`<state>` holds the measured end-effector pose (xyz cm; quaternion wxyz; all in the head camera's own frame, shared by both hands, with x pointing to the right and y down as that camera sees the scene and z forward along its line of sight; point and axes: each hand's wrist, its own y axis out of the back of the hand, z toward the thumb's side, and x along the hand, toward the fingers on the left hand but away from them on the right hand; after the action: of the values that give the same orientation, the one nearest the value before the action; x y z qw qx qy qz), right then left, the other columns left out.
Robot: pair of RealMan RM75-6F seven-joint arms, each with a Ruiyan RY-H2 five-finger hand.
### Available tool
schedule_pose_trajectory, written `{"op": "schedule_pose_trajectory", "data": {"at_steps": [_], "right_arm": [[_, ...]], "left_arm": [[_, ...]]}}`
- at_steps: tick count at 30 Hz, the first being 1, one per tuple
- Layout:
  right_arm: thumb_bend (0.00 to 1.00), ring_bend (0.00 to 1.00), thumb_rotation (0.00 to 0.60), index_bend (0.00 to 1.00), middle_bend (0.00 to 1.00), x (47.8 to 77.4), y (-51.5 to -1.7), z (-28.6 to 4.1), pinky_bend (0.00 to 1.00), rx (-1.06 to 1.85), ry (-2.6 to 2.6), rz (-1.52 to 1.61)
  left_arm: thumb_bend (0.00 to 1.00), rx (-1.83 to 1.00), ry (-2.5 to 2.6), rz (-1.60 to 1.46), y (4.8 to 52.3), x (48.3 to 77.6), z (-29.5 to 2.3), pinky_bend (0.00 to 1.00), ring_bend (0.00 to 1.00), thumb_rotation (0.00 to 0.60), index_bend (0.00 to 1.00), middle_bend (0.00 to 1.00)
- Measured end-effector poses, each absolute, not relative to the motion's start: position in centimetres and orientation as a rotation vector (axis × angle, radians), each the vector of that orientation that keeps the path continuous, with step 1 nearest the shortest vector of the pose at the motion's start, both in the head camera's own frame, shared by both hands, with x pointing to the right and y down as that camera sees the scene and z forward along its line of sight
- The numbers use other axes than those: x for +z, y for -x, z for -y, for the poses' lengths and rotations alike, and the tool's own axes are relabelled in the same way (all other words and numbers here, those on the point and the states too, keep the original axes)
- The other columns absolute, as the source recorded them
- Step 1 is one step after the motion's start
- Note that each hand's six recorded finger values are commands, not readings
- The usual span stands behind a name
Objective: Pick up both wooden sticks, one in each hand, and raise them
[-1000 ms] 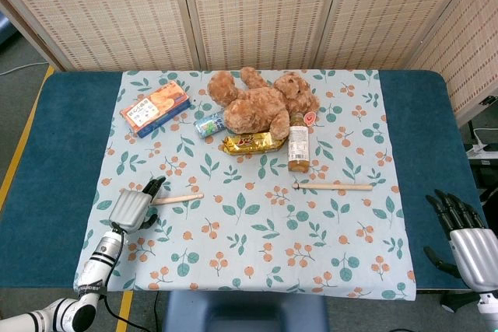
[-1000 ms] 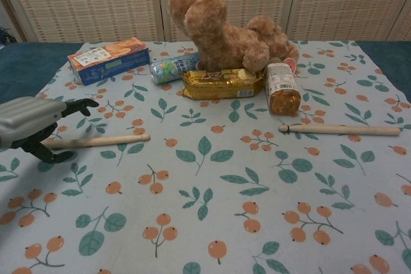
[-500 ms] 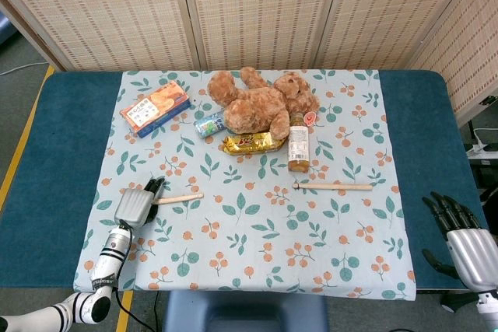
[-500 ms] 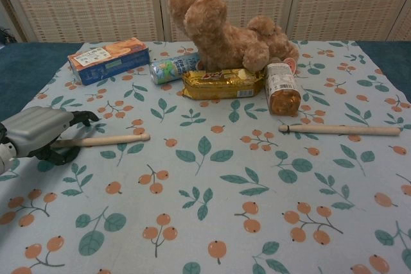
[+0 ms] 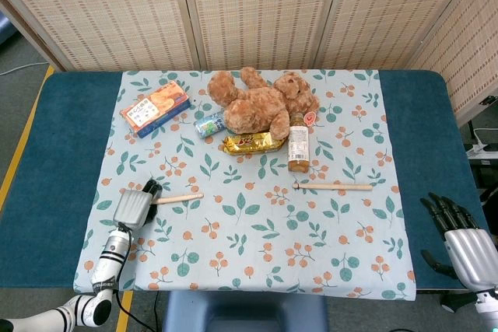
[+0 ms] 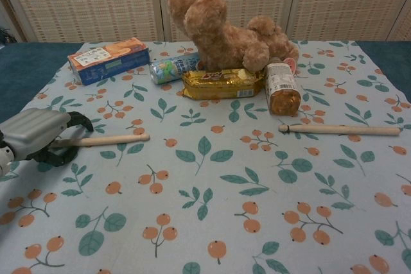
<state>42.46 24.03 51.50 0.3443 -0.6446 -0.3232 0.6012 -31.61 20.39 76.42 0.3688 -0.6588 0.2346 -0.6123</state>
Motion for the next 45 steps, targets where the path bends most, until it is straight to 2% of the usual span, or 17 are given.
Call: {"op": "schedule_pose_trajectory", "data": {"at_steps": [8,19,27,41,45], "right_arm": [[0.19,0.00,0.600,0.00,0.00,51.7,-42.4,-24.1,0.14,1.576,1.689,0.819],[0.19,0.00,0.600,0.00,0.00,51.8,-42.4,-24.1,0.14,1.580,1.692,0.812],[0.19,0.00,0.600,0.00,0.00,51.9,-42.5,-24.0,0.14,1.589,1.697,0.804],[0.19,0.00,0.600,0.00,0.00,52.3,-42.5,-23.8,0.14,1.601,1.700,0.798],[0.19,0.00,0.600,0.00,0.00,52.7,-42.7,-23.5,0.18,1.615,1.683,0.792]], "left_arm": [[0.34,-1.540,1.629,-0.696,31.4,76.2,-21.0,1.00,0.95,0.600,0.55,0.74],[0.34,-1.509,1.639,-0.742,30.9,76.3,-22.1,1.00,0.95,0.600,0.57,0.77],[0.38,-1.458,1.620,-0.842,30.7,75.4,-21.5,1.00,0.98,0.600,0.66,0.88],[0.38,-1.425,1.628,-0.906,30.7,74.5,-21.2,1.00,0.98,0.600,0.68,0.90],[0.38,-1.402,1.632,-0.962,30.8,73.6,-20.5,1.00,0.98,0.600,0.68,0.91]]}}
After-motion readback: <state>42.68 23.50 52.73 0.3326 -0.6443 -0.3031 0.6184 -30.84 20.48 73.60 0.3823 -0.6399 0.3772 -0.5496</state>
